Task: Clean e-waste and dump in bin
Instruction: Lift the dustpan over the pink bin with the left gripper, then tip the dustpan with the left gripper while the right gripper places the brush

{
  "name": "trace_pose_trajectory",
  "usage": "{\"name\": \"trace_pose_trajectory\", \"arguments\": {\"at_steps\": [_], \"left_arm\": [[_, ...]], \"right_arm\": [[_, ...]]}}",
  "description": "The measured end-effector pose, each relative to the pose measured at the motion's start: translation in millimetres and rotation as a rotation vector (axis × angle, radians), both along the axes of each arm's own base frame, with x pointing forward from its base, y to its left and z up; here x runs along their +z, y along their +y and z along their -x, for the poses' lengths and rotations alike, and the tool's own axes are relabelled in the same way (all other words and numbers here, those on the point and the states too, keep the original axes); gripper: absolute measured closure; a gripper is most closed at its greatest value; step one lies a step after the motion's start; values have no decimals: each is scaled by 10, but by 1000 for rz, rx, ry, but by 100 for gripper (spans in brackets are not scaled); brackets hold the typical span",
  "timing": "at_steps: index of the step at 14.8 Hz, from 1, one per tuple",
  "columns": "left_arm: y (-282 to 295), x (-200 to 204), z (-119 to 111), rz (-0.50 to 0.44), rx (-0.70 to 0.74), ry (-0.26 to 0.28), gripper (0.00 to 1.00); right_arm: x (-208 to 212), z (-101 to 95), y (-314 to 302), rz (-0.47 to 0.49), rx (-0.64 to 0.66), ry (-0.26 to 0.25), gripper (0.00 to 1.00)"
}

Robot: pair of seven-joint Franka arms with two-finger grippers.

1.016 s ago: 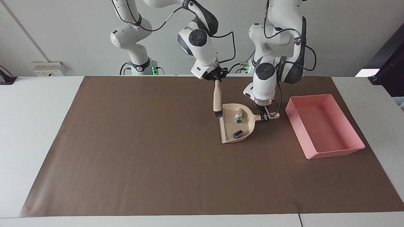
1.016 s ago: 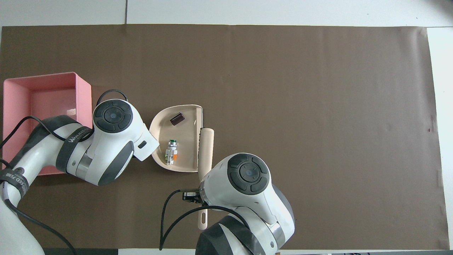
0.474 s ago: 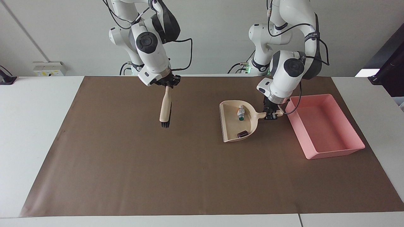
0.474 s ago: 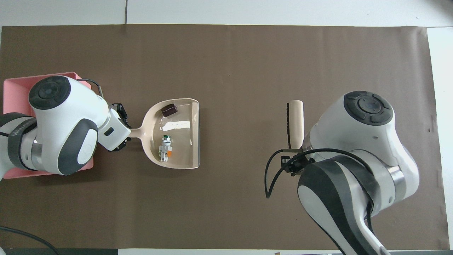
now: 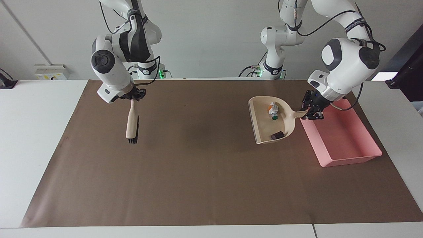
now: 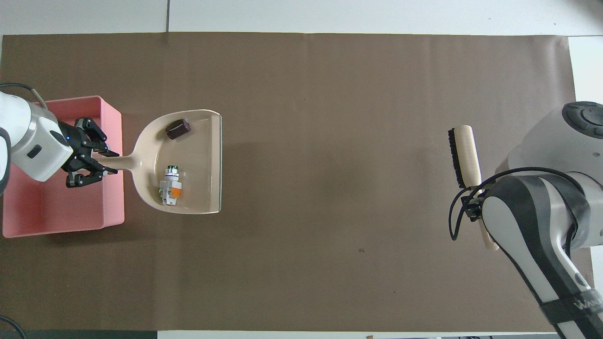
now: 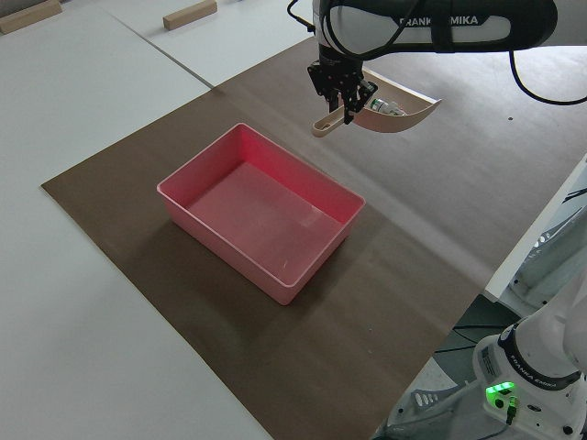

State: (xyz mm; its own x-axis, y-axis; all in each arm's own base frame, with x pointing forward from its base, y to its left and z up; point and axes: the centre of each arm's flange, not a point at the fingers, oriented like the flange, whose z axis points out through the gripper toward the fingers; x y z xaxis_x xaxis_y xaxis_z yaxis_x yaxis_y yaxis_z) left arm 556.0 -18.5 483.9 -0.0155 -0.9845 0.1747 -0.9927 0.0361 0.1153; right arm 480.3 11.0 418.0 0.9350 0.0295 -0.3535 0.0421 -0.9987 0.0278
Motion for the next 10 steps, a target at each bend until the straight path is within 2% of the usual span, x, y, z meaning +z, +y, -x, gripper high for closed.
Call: {"name": "trace_pose_trajectory", "arguments": {"at_steps": [3, 6, 10], "left_arm": [[723, 233, -27, 35, 10, -19, 67], [1337, 369, -8, 42, 30, -52, 67], [2066, 363, 146, 48, 35, -82, 67]], "right_arm": [[-299, 52, -437, -32, -4, -21, 74], [-479, 64, -613, -42, -14, -34, 74], [-642, 83, -830, -54, -24, -44, 74]]}}
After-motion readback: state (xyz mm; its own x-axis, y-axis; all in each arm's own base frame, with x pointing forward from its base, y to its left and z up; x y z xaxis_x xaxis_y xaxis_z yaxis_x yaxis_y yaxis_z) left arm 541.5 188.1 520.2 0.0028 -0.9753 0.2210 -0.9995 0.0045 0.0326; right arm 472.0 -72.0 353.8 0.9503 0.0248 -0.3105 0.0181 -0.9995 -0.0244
